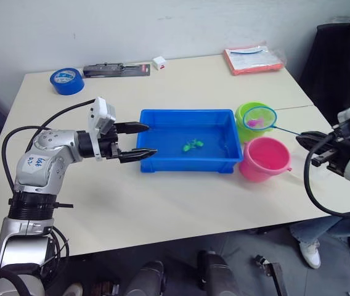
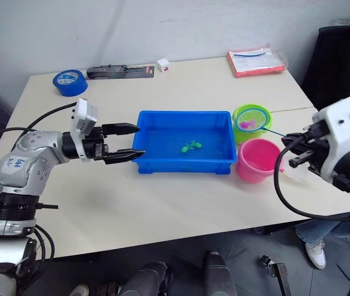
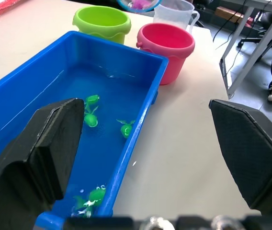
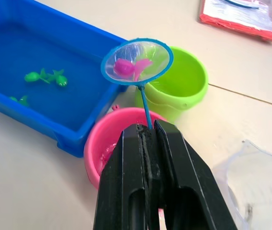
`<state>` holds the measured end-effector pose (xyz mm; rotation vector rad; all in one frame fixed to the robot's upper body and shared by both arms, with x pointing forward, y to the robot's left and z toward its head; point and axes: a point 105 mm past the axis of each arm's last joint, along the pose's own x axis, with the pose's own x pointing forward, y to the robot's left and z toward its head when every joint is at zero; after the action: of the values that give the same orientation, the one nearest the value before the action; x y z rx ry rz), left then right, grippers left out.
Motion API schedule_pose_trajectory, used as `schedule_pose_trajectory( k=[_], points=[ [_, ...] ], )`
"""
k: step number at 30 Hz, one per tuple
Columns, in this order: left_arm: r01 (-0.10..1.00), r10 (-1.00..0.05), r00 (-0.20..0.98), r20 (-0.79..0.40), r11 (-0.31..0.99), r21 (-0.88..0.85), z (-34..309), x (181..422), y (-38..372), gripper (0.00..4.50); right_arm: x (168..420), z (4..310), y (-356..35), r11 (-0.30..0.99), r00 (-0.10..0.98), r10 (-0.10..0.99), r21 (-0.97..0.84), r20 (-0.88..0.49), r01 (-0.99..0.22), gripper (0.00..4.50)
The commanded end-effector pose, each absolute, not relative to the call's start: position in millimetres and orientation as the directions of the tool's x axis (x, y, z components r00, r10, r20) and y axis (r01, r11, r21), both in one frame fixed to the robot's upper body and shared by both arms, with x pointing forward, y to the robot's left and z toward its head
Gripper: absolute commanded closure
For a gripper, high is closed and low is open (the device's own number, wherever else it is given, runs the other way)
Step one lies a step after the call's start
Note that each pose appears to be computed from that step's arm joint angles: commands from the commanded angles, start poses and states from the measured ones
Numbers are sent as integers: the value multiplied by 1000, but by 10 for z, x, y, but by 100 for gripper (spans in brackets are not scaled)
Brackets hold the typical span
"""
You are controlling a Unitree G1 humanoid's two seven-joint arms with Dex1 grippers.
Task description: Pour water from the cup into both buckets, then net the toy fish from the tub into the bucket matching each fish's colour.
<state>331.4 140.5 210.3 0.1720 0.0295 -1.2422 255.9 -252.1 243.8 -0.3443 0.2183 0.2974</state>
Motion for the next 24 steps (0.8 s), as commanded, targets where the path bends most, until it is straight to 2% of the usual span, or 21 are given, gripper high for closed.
schedule_pose_trajectory(
  k=[1,7,11,17,19,24],
  points=[
    [942,-942,317,-109,300,151,2180,3311,1422,0,2381,2495,-2580,873,950,189,-401,-248,-278,371],
    [948,-947,299,-115,281,148,2160,3311,1397,0,2289,2385,-2638,783,959,110,-572,-262,-246,371],
    [950,-949,293,-115,275,147,2159,3315,1391,0,2279,2367,-2618,669,968,90,-707,-233,-232,371],
    [951,-949,291,-118,273,148,2162,3331,1400,0,2272,2337,-2548,453,972,102,-859,-214,-237,371],
    [951,-950,288,-118,270,149,2162,3340,1386,0,2275,2315,-2536,334,967,98,-907,-235,-255,371],
    [952,-952,284,-117,265,151,2169,3353,1371,0,2301,2319,-2526,139,961,98,-953,-257,-269,371]
  ],
)
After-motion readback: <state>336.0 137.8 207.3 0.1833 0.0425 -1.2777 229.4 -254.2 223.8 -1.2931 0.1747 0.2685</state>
